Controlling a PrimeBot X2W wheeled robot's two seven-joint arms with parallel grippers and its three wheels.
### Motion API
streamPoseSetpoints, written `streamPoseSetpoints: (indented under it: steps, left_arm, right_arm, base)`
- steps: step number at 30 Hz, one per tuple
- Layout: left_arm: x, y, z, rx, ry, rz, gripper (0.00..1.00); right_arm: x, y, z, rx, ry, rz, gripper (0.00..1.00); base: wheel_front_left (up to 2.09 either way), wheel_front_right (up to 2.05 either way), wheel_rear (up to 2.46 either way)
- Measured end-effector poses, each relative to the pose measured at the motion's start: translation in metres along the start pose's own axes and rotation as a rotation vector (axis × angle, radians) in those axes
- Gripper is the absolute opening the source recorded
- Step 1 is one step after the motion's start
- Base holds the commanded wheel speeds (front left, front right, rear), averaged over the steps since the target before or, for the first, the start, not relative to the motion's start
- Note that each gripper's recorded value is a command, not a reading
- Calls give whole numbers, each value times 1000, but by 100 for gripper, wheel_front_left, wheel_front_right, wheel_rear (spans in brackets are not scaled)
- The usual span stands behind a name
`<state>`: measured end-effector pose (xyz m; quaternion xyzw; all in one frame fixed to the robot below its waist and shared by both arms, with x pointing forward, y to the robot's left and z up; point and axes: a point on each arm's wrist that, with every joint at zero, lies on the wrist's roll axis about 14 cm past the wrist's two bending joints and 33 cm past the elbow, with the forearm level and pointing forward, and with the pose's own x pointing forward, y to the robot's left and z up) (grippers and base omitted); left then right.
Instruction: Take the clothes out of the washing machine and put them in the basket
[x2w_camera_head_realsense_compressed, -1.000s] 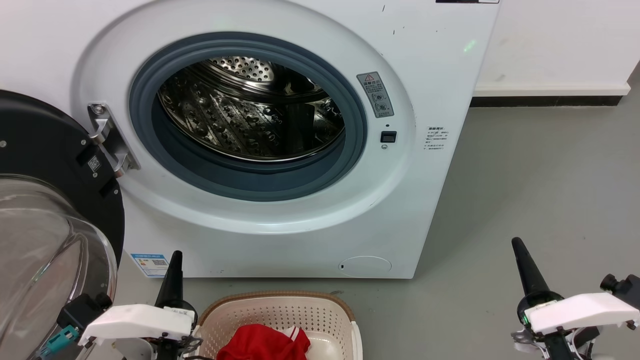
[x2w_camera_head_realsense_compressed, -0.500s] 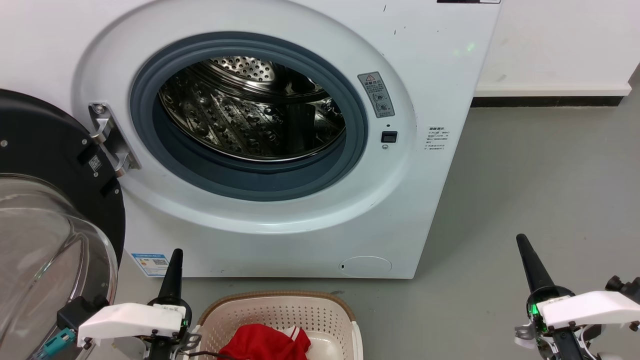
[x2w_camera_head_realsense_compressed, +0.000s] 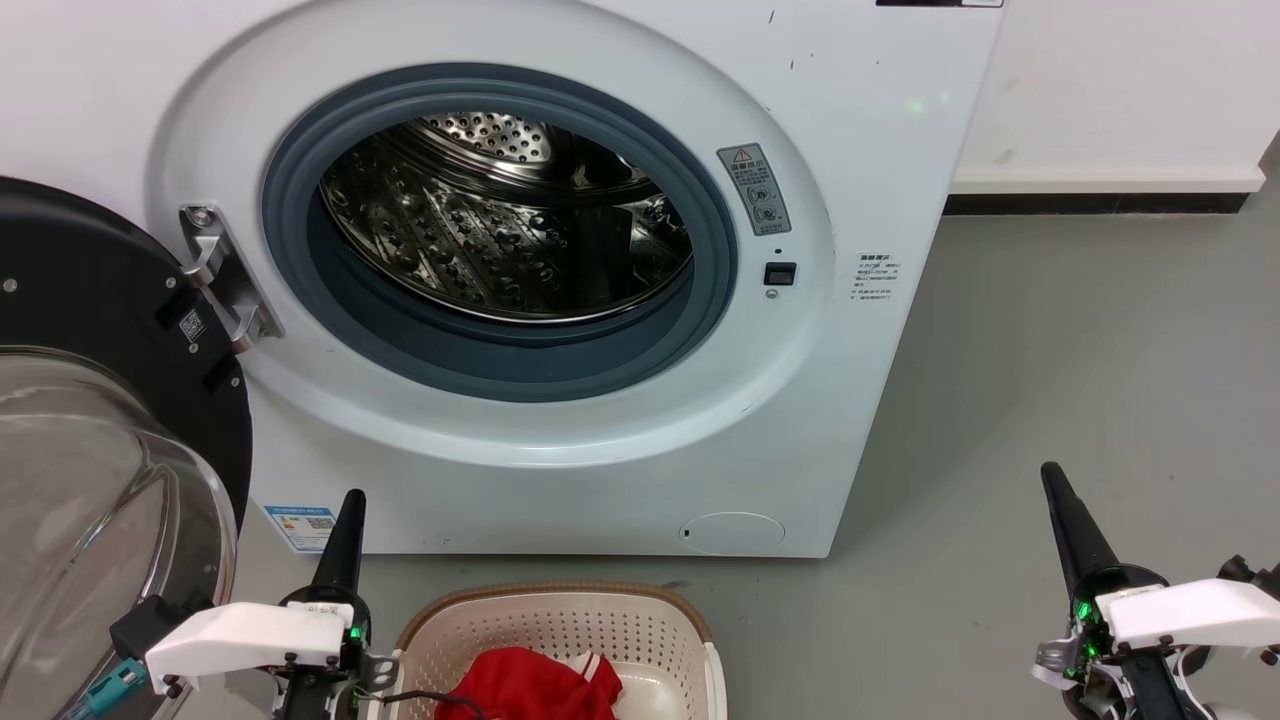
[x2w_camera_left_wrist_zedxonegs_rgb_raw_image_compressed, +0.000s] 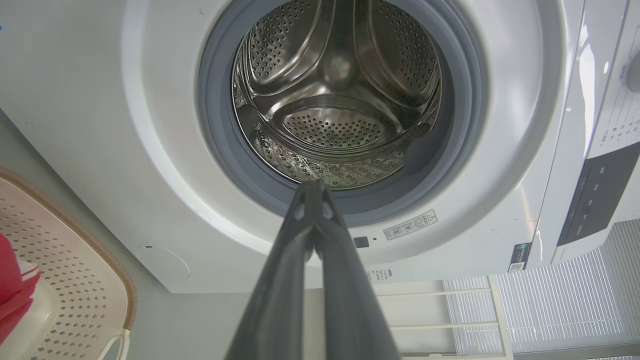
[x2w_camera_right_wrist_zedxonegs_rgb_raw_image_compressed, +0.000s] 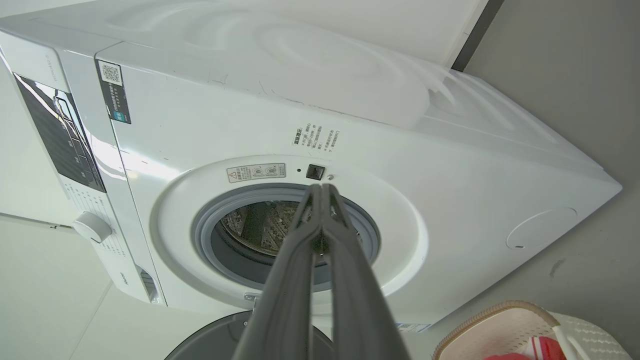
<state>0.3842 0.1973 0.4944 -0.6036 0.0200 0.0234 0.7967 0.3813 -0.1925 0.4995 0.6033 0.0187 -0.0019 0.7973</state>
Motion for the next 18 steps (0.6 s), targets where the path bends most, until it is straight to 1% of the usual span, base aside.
streamPoseSetpoints:
  steps: [18]
  left_arm:
    - [1,-4,2,-154,6,-24,0]
  right_arm:
    - [3,1,5,155,-14,7,0]
  base:
    - [0,0,0]
